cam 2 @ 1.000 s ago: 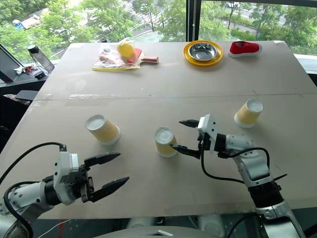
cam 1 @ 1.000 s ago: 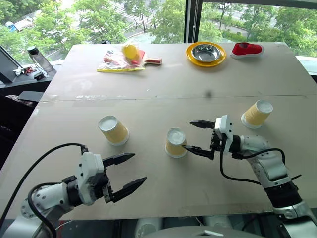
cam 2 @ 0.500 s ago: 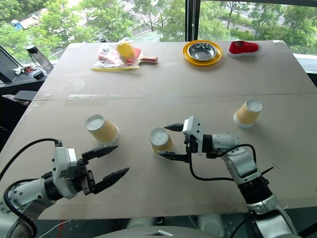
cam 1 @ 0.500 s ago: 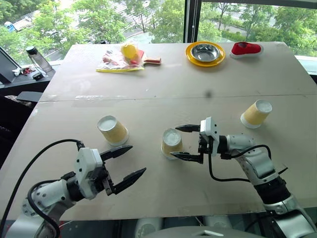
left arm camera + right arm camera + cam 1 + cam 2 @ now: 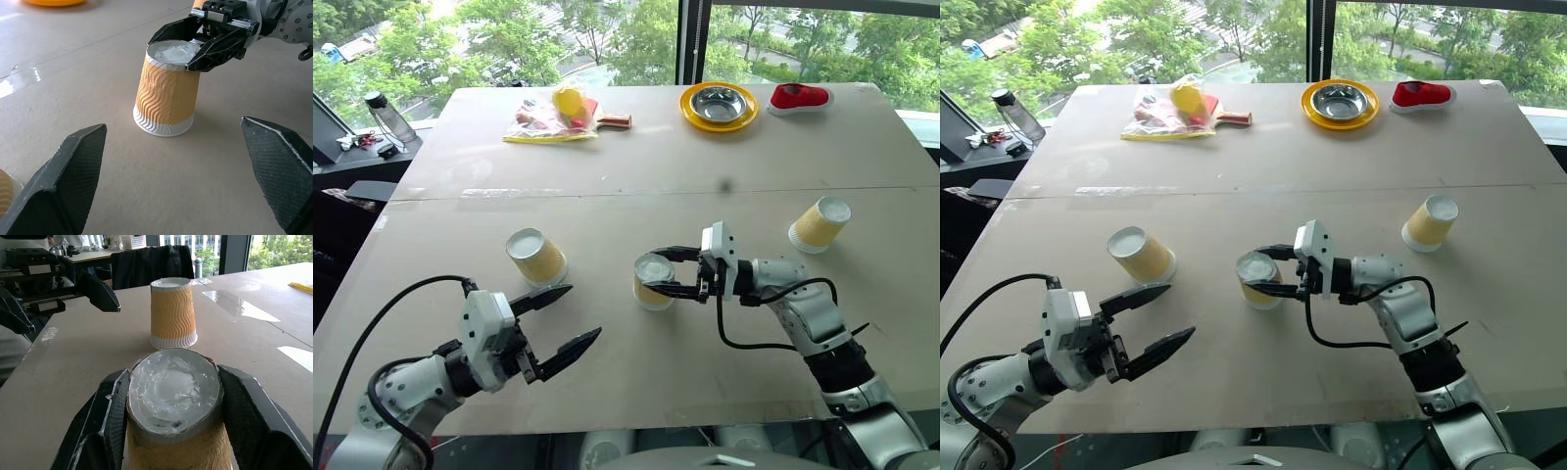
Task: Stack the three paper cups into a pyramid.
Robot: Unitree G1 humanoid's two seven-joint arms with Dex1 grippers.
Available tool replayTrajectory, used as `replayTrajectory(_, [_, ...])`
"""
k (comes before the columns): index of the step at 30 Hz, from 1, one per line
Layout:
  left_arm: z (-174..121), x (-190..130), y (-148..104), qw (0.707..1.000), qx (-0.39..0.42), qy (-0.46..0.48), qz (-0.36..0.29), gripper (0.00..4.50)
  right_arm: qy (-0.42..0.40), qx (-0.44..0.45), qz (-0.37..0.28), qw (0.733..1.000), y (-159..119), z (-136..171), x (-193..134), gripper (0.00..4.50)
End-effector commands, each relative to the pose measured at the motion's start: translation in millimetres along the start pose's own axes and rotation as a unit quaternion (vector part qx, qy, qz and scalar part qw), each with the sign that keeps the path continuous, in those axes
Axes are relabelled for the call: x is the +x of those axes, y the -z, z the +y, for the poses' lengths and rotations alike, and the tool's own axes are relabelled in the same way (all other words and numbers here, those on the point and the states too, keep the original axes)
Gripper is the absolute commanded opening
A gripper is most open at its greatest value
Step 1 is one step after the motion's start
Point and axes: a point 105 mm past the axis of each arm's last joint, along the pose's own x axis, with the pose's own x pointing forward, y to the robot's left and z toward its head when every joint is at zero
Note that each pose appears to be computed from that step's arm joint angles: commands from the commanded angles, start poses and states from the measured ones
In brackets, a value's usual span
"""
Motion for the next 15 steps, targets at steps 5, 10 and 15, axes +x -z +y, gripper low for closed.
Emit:
replayTrajectory(5, [-8,29,-22,0.999,0.008,0.013,-0.05,4.5,0.149,-0.026,-0.027,0.988,-24,-65,0,1.99])
replayTrajectory(10, [0,46,-29,0.998,0.003,-0.009,-0.069,4.5,0.222,-0.016,-0.02,0.975,-20,-97,0,1.99])
replayTrajectory(15, [-2,57,-32,0.997,0.001,-0.009,-0.077,4.5,0.213,0.002,-0.026,0.977,-19,-98,2,3.31])
